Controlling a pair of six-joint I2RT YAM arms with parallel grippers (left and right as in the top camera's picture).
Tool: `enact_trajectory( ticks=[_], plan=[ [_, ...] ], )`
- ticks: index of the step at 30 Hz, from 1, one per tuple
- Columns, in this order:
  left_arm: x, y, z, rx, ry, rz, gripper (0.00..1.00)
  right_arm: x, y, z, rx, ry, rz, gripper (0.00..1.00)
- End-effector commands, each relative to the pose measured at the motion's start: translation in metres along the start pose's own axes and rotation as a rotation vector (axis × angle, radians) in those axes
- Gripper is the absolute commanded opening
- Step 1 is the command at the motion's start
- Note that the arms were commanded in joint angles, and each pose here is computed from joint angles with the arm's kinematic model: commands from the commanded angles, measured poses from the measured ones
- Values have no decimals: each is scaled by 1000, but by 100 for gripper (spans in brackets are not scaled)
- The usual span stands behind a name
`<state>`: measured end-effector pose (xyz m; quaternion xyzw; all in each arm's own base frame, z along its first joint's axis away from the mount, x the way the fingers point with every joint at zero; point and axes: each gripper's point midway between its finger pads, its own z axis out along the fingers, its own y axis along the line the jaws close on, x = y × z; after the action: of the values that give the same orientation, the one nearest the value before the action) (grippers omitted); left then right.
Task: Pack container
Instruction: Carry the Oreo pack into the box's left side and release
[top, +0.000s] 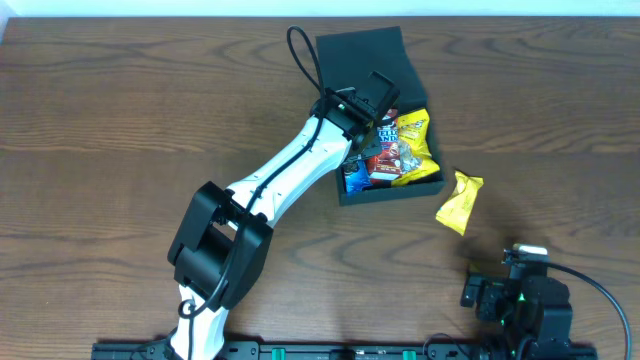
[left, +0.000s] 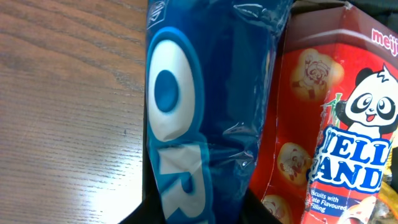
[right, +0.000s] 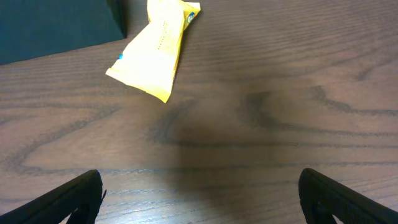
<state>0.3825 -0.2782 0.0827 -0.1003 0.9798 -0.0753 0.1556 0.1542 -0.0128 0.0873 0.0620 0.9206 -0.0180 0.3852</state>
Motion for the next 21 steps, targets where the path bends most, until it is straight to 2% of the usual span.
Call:
enact_trajectory(
  ticks=[1,3,9,13,17,20,21],
  plan=[
    [-7,-5,-2,6,-19,-3,34,2,-2,1,6,4,0,99],
    [-8,-5,-2,3,-22,-3,50,2,-2,1,6,4,0,99],
    [-13,1,-3,-26,-52,-4,70,2,-2,1,6,4,0,99],
    [-23,4,-13,-51,-98,0,80,2,-2,1,6,4,0,99],
    [-41,7,-40,-72,-181,48,84,2,-2,1,6,4,0,99],
    [-53,11,-69,-78,-252,99,98,2,-2,1,6,4,0,99],
    [-57,13,-80,-84,-274,118,95,2,-2,1,6,4,0,99]
  ],
)
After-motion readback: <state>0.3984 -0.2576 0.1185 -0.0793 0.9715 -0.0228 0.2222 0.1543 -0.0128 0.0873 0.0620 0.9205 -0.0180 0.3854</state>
